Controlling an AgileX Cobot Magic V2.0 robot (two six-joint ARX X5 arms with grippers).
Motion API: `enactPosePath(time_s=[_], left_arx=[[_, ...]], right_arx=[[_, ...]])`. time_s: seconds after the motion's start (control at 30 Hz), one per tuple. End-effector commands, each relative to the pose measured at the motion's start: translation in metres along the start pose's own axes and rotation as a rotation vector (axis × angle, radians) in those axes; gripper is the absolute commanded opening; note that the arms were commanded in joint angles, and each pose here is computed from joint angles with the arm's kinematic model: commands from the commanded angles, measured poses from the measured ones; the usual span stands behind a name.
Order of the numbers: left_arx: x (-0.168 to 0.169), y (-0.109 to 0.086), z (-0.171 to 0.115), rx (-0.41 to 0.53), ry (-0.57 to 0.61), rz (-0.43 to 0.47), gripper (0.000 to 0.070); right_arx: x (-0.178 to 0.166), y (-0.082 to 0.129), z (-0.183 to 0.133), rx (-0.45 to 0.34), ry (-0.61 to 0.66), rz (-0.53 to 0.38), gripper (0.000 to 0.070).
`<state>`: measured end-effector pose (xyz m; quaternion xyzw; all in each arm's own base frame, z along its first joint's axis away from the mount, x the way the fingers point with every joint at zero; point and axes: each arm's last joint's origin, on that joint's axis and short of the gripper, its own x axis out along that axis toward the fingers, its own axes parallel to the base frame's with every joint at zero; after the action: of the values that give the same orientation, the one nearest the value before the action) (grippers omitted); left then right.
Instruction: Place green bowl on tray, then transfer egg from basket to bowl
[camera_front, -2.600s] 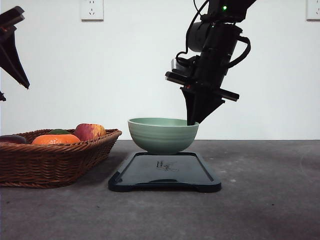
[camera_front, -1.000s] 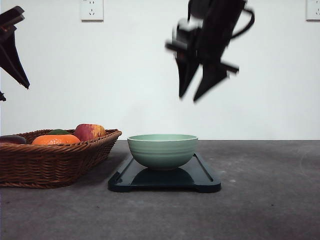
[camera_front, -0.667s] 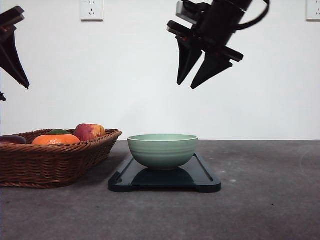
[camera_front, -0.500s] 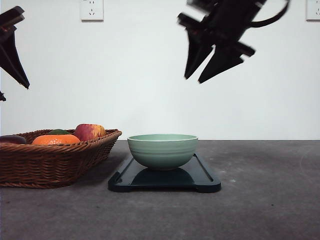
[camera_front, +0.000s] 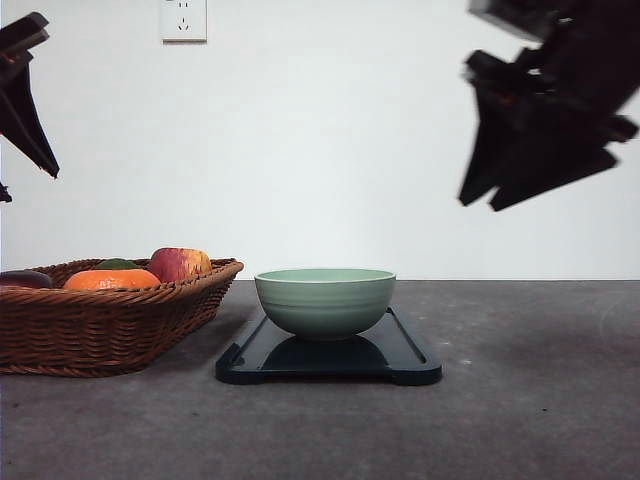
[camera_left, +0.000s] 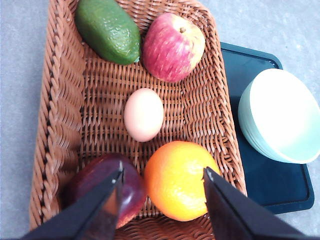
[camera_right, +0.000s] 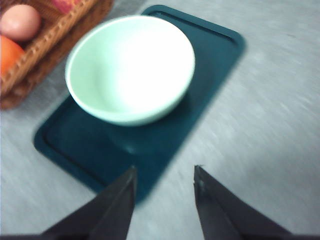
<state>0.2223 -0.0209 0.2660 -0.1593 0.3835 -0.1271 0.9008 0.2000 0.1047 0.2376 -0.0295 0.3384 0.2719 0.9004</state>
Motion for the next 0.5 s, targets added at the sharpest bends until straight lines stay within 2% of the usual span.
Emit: enactPosePath(time_s=[0.0, 0.2, 0.37, 0.47], left_arx=[[-0.002, -0.003, 0.006, 0.027, -0.018, -0.014, 0.0310], [0.000, -0.008, 0.005, 0.043, -0.012, -0.030, 0.0312], [0.002, -0.014, 0.006, 0.044, -0.023, -0.053, 0.0364], [0.005, -0.017, 0.008, 0.055, -0.015, -0.058, 0.0363]], right_arx=[[-0.005, 0.001, -0.006, -0.015, -0.019, -0.012, 0.0226], [-0.030, 0.002, -0.025, -0.020, -0.072, -0.048, 0.0226], [-0.047, 0.004, -0.028, -0.028, -0.108, -0.064, 0.0226], [-0.052, 0.005, -0.027, -0.030, -0.137, -0.066, 0.0226]])
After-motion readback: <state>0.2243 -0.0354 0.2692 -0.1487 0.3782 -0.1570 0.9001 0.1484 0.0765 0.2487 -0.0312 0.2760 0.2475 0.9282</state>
